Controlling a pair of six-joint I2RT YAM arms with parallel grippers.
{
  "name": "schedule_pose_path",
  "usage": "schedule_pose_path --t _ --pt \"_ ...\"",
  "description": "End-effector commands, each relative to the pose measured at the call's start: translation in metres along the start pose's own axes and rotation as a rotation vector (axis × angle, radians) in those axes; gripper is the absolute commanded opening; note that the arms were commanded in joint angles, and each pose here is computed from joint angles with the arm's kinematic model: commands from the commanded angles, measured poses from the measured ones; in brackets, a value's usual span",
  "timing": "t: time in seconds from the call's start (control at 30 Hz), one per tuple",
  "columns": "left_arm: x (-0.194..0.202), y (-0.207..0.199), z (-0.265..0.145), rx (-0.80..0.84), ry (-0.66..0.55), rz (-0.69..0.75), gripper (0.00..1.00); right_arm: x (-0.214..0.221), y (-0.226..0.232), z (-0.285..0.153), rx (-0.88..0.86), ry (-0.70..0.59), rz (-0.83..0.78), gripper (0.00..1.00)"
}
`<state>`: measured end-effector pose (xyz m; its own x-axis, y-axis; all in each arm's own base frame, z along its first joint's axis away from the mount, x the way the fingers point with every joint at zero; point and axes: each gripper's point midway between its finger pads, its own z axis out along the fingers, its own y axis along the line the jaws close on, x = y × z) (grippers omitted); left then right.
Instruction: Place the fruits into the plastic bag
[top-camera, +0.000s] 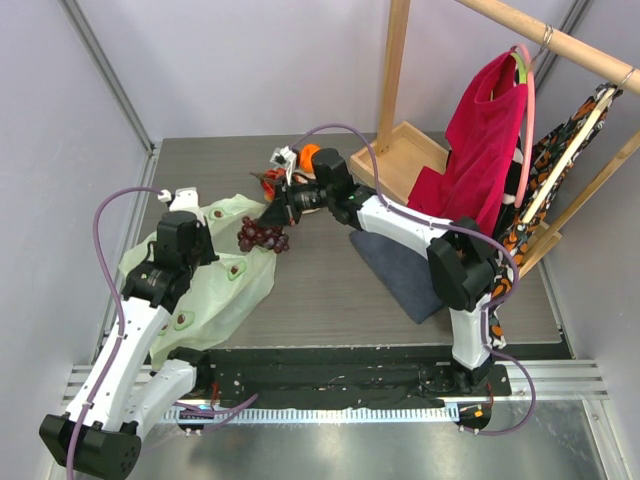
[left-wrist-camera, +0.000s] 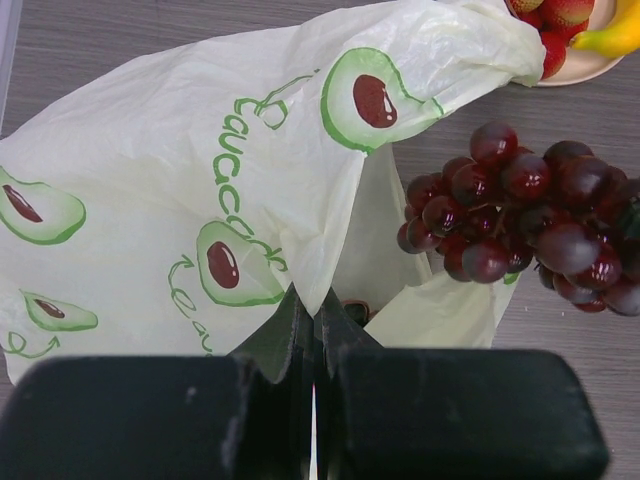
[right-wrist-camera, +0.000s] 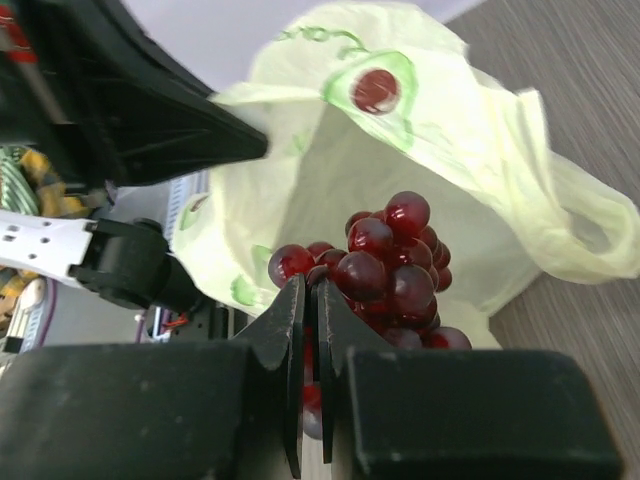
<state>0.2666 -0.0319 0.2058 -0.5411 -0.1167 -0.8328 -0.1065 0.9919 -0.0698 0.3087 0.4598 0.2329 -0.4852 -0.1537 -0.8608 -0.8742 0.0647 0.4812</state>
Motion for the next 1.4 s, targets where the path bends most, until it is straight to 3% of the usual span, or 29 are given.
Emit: schedule_pose_path --t 0.0,0.4,0.83,1.0,1.13,1.27,1.37 --pt "-0.01 -0.005 -0.001 0.034 -0.045 0.002 0.0 -0.036 -0.009 -0.007 0.051 -0.069 -0.073 0.01" --pt "-0.008 -0.028 -0.002 0.164 -0.03 0.016 0.0 -0.082 -0.033 0.014 0.078 -0.154 -0.087 0.01" --pt "-0.008 -0.019 0.0 0.11 -0.027 0.013 0.0 -0.028 -0.052 0.019 0.186 -0.093 0.024 0.01" --pt "-0.009 -0.011 0.0 0.061 -0.031 0.002 0.0 -0.018 -0.015 0.042 0.14 -0.064 0.041 0.01" --pt "-0.012 0.001 -0.003 0.003 -0.054 -0.014 0.0 -0.02 0.068 0.086 -0.086 -0.072 0.067 0.01" --pt "-0.014 0.006 -0.007 -0.016 -0.077 -0.025 0.0 -0.025 0.122 0.104 -0.299 -0.104 0.135 0.01" --pt "-0.015 0.003 -0.007 -0.001 -0.081 -0.028 0.0 -0.009 0.119 0.118 -0.363 -0.088 0.209 0.01"
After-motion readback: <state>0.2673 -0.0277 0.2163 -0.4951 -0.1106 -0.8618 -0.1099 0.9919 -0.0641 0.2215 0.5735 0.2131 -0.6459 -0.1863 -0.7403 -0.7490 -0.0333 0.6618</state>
